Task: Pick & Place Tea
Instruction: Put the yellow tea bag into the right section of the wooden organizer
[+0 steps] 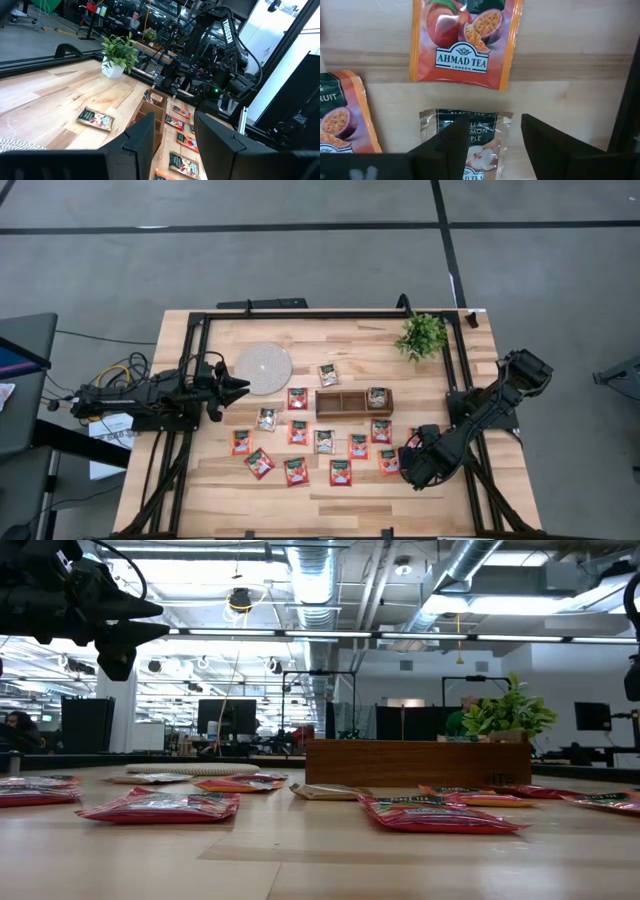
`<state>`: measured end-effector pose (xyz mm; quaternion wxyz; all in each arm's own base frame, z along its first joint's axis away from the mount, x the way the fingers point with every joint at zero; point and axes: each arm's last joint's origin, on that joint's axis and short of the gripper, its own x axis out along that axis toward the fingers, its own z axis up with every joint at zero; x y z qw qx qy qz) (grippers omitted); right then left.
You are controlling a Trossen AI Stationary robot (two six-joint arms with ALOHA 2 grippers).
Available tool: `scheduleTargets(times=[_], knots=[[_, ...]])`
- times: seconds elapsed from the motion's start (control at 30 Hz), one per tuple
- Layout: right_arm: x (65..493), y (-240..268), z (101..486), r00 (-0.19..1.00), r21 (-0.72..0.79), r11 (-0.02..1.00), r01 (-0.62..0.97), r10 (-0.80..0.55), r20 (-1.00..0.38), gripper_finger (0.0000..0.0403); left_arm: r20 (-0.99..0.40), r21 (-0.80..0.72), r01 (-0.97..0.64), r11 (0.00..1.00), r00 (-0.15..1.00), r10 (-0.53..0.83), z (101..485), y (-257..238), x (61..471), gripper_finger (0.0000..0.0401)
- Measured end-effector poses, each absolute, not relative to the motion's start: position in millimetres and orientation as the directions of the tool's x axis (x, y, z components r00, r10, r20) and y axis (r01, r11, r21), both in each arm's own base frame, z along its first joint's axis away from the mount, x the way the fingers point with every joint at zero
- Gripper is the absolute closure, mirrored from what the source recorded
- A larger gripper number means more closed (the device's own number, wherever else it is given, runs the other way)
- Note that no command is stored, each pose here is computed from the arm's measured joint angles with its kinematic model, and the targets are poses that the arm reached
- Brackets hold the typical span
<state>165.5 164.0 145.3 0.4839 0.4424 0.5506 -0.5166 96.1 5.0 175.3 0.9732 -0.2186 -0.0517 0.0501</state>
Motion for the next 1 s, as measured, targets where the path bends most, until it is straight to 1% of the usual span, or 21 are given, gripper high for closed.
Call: scheduleTargets(times=[0.17, 0.4, 0.5, 0.77, 1.0], knots=[[162.1, 161.1, 132.2, -0.112, -0.109, 0.063, 0.992, 0.034, -0.993, 0.0234, 0.079, -0.431, -0.075, 0.899, 0.99, 0.12, 175.3, 5.0, 96.1, 0.0272], [160.4, 159.5, 129.6, -0.12, -0.119, 0.06, 0.991, 0.026, -0.992, 0.0239, 0.079, -0.431, -0.075, 0.899, 0.99, 0.12, 175.3, 5.0, 96.1, 0.0272], [160.6, 159.7, 129.4, -0.117, -0.115, 0.06, 0.992, 0.028, -0.993, 0.0252, 0.079, -0.431, -0.075, 0.899, 0.99, 0.12, 175.3, 5.0, 96.1, 0.0272], [160.6, 159.7, 128.7, -0.118, -0.117, 0.06, 0.991, 0.028, -0.993, 0.0302, 0.079, -0.431, -0.075, 0.899, 0.99, 0.12, 175.3, 5.0, 96.1, 0.0272], [160.3, 159.6, 128.4, -0.123, -0.121, 0.06, 0.991, 0.028, -0.992, 0.0323, 0.079, -0.431, -0.075, 0.899, 0.99, 0.12, 175.3, 5.0, 96.1, 0.0272]])
